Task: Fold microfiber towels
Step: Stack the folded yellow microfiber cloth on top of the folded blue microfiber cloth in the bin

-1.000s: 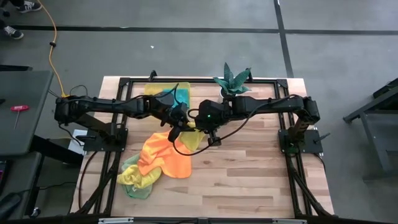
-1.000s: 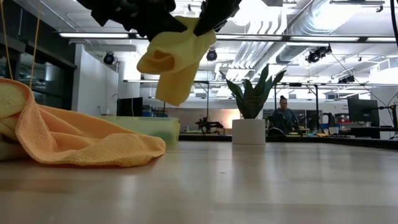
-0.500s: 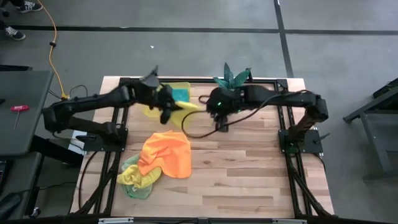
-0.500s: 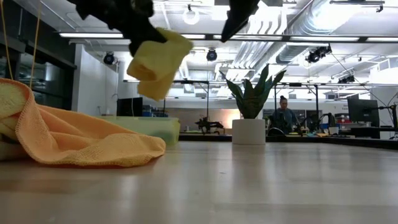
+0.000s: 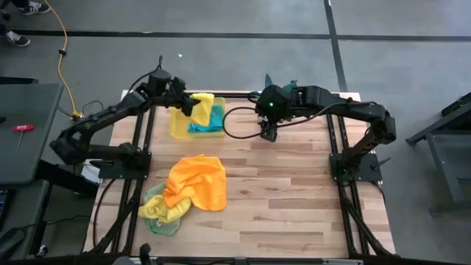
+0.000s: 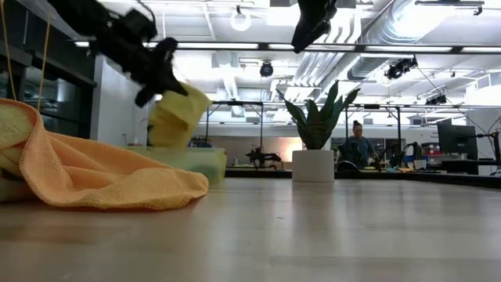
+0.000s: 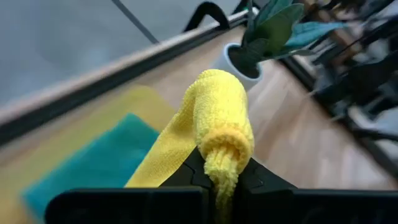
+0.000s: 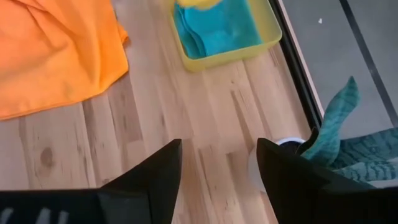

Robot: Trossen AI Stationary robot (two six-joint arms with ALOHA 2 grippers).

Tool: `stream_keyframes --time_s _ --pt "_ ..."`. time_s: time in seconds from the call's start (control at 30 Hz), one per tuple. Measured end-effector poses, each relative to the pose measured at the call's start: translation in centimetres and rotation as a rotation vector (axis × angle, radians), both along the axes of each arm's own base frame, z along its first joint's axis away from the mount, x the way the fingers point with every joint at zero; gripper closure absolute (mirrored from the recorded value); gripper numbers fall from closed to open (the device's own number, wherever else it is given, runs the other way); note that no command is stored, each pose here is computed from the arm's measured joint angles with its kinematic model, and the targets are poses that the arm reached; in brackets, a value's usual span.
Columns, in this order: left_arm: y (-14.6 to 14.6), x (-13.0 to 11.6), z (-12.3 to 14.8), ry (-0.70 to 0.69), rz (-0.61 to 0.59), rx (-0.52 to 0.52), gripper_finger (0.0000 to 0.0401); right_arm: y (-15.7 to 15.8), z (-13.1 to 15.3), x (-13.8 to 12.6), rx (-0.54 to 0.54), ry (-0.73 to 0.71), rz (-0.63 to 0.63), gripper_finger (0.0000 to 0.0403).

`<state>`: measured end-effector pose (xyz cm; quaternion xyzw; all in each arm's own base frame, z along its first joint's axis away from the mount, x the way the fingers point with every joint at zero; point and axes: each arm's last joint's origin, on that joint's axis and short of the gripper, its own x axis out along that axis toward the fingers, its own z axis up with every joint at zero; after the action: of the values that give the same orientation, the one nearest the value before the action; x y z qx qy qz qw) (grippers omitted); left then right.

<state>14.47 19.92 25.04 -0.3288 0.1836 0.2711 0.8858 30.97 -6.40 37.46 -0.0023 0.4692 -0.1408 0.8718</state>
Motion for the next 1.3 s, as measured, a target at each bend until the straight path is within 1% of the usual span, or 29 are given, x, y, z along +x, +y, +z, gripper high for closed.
stream_keyframes --time_s 0.23,0.33,0.4,0.47,0.6,0.7,0.8,0.9,0.97,1.1,1.3 --pt "2.1 2.8 -3.0 -0.131 0.072 -0.220 0.0400 0.0 0.0 0.0 0.005 0.001 -0.006 0.0203" --pt "2.4 3.2 -4.3 -0.143 0.114 -0.323 0.0401 0.0 0.0 0.0 0.005 0.005 -0.005 0.0203" --pt "2.4 3.1 -5.0 -0.146 0.148 -0.368 0.0401 0.0 0.0 0.0 0.005 0.004 -0.005 0.0203" --pt "2.4 3.0 -5.5 -0.180 0.184 -0.376 0.0401 0.0 0.0 0.0 0.005 0.004 -0.005 0.0203" --pt "2.4 2.7 -6.1 -0.248 0.288 -0.345 0.0401 0.0 0.0 0.0 0.004 0.003 -0.005 0.0203" --pt "2.3 2.7 -7.2 -0.260 0.335 -0.374 0.0401 0.0 0.0 0.0 0.003 0.003 -0.003 0.0203" --pt "2.2 3.4 -8.3 -0.282 0.343 -0.429 0.0401 0.0 0.0 0.0 0.003 0.003 -0.004 0.0203" --pt "2.1 4.4 -8.3 -0.337 0.295 -0.443 0.0401 0.0 0.0 0.0 0.003 0.003 -0.004 0.0203" --pt "2.2 4.5 -8.8 -0.321 0.295 -0.457 0.0401 0.0 0.0 0.0 0.003 0.003 -0.004 0.0203" --pt "2.1 4.1 -10.0 -0.235 0.330 -0.478 0.0401 0.0 0.0 0.0 0.002 0.003 -0.004 0.0203" --pt "2.6 3.4 -10.2 -0.186 0.323 -0.412 0.0401 0.0 0.0 0.0 0.015 -0.003 -0.025 0.0203"
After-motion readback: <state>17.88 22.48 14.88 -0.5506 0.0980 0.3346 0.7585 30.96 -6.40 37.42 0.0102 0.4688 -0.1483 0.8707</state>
